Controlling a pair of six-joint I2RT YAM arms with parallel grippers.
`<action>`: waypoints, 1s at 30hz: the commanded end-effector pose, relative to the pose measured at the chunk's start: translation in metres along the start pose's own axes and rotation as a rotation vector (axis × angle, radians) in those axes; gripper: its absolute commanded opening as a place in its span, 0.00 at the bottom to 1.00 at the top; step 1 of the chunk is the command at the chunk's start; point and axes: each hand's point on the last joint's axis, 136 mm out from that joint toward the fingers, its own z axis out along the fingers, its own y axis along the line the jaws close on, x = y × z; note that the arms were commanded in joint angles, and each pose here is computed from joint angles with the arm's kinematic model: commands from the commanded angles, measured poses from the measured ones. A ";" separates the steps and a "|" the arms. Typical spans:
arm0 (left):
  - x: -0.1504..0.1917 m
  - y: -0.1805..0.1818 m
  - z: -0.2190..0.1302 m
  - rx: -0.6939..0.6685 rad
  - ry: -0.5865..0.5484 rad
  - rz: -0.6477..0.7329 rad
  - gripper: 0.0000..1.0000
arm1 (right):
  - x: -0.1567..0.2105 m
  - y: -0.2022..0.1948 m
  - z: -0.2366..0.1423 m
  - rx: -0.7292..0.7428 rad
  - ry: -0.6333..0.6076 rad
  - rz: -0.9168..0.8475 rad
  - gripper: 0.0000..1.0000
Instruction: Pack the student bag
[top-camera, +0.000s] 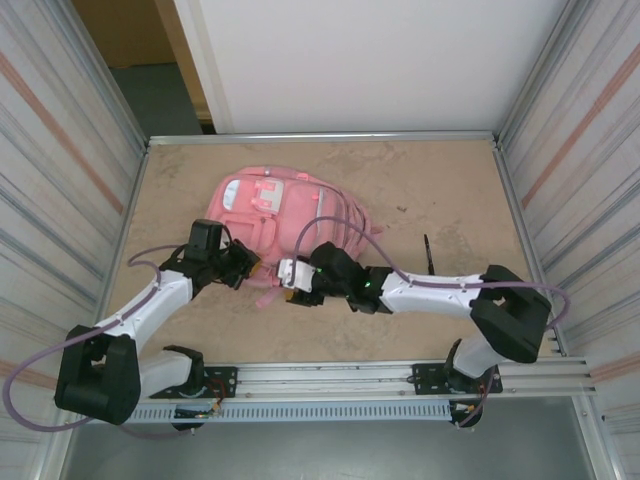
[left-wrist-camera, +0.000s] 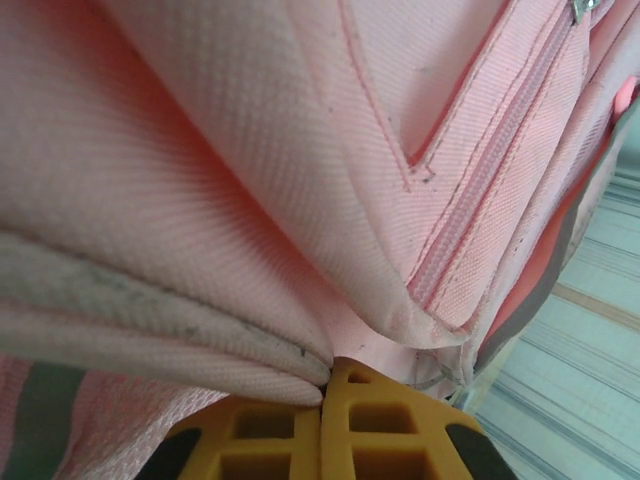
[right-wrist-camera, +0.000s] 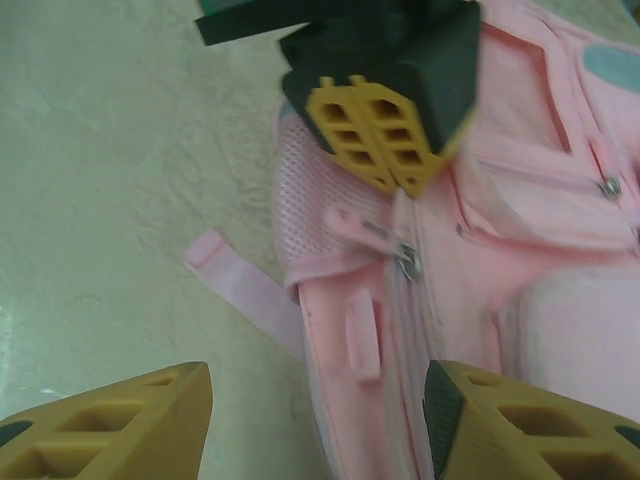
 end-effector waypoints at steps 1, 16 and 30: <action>0.010 -0.013 -0.003 0.061 0.057 -0.013 0.00 | -0.023 -0.021 0.016 0.161 -0.067 -0.182 0.58; 0.025 -0.013 -0.002 0.089 0.143 -0.055 0.00 | -0.021 -0.038 0.049 0.398 -0.096 -0.090 0.53; 0.025 -0.016 -0.003 0.105 0.143 -0.070 0.00 | -0.025 -0.015 0.057 0.339 -0.120 0.008 0.25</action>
